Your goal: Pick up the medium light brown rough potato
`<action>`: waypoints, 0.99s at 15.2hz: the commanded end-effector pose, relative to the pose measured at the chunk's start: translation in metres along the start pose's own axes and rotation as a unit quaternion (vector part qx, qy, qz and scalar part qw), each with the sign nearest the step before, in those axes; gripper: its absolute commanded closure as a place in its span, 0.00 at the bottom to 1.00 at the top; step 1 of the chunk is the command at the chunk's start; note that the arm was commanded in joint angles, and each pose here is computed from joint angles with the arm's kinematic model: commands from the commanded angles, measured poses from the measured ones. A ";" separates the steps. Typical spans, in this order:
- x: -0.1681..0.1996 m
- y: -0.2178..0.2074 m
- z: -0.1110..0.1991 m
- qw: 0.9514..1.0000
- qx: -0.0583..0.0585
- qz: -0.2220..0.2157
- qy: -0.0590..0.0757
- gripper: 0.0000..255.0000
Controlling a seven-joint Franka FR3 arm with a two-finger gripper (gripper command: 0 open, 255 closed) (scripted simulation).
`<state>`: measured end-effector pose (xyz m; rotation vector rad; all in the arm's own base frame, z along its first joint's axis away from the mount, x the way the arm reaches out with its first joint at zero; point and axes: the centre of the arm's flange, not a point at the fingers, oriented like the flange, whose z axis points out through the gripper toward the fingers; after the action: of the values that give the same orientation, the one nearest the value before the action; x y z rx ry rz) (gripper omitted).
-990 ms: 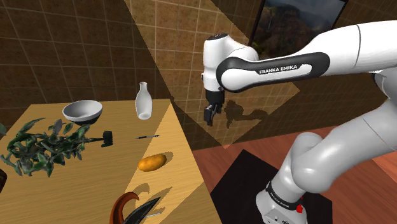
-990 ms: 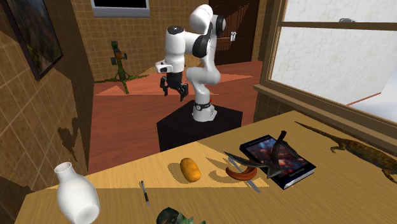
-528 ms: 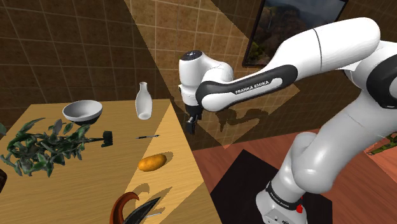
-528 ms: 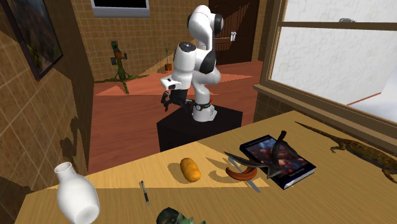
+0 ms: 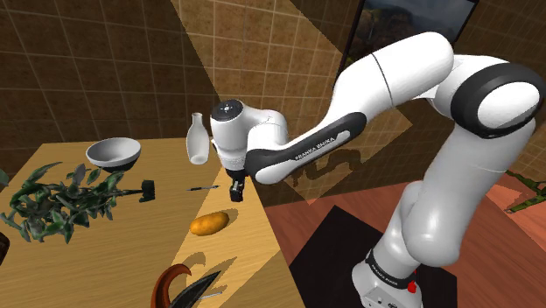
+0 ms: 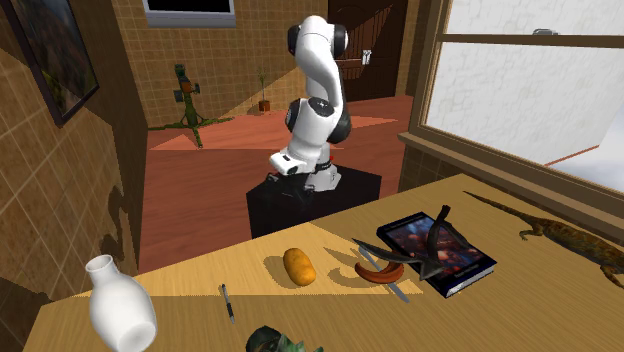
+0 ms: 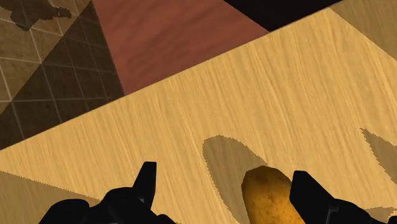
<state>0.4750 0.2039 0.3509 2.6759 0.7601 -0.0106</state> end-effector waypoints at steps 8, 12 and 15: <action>0.079 -0.080 0.048 0.990 -0.065 -0.117 0.039 0.00; 0.108 -0.120 0.070 0.980 -0.093 -0.168 0.057 0.00; 0.114 -0.131 0.084 0.977 -0.098 -0.178 0.060 0.00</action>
<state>0.5114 0.3352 0.2231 2.3459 1.1971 0.1268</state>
